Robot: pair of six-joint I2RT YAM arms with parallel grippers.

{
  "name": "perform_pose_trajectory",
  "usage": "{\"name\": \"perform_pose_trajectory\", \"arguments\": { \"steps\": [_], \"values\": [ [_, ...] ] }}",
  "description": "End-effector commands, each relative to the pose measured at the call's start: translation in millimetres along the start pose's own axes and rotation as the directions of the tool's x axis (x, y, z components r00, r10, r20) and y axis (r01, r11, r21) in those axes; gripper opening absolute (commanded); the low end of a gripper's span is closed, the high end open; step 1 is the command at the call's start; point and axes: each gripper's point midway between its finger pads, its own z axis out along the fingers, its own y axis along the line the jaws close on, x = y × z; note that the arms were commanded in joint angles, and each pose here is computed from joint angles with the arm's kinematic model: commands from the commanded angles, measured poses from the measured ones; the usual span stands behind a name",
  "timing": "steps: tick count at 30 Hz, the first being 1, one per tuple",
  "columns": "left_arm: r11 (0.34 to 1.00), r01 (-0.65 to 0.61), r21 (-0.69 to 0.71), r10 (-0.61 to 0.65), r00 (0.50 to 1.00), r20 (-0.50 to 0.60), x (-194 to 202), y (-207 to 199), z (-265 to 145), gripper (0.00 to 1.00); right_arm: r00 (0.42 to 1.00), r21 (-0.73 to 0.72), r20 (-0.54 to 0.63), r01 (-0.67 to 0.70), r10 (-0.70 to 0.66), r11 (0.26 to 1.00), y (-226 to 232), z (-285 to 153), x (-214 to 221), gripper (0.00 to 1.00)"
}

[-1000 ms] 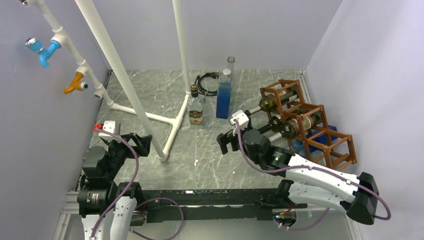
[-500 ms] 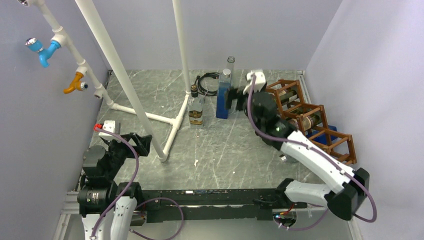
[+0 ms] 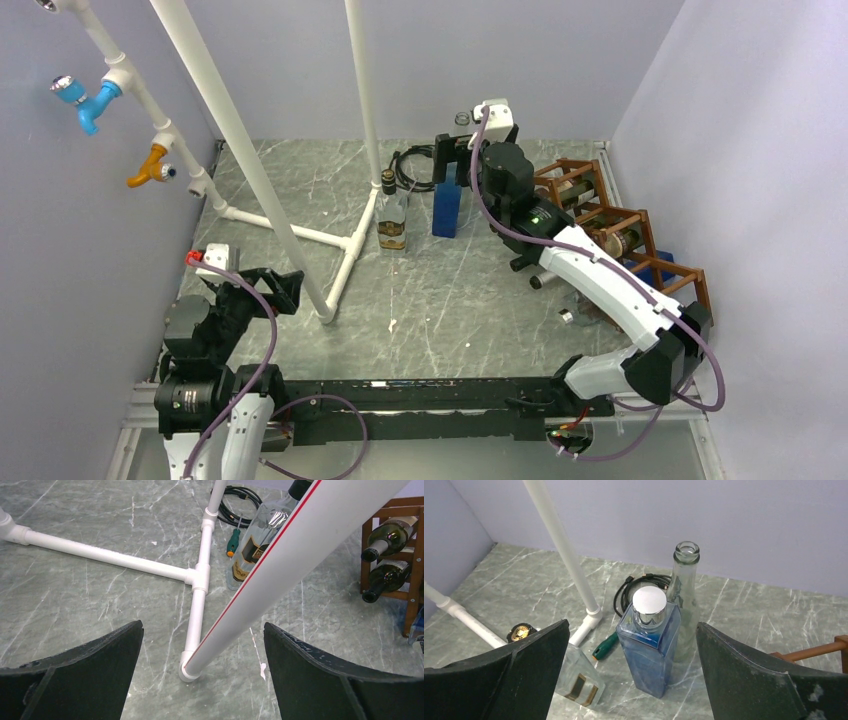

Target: Put the wine bottle on the wine rack

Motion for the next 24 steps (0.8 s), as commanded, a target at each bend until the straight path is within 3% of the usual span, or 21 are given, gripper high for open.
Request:
{"name": "perform_pose_trajectory", "arguments": {
  "steps": [1,13,24],
  "values": [
    [1.000,-0.006,0.018,0.006,0.999,0.038,-11.7,-5.1,-1.5,0.96,0.998,0.026,0.065,-0.023,0.021,0.999,-6.5,-1.9,-19.5,0.99],
    [1.000,-0.003,0.015,0.002,1.000,0.025,-10.3,-4.0,0.8,0.96,0.992,0.304,-0.046,-0.099,0.119,0.947,-31.5,33.8,33.8,1.00],
    [1.000,0.001,0.006,-0.001,1.000,0.014,-9.3,-2.0,3.0,0.95,0.985,0.372,-0.089,-0.104,0.147,0.922,-32.4,51.5,65.8,1.00]
  ]
}}
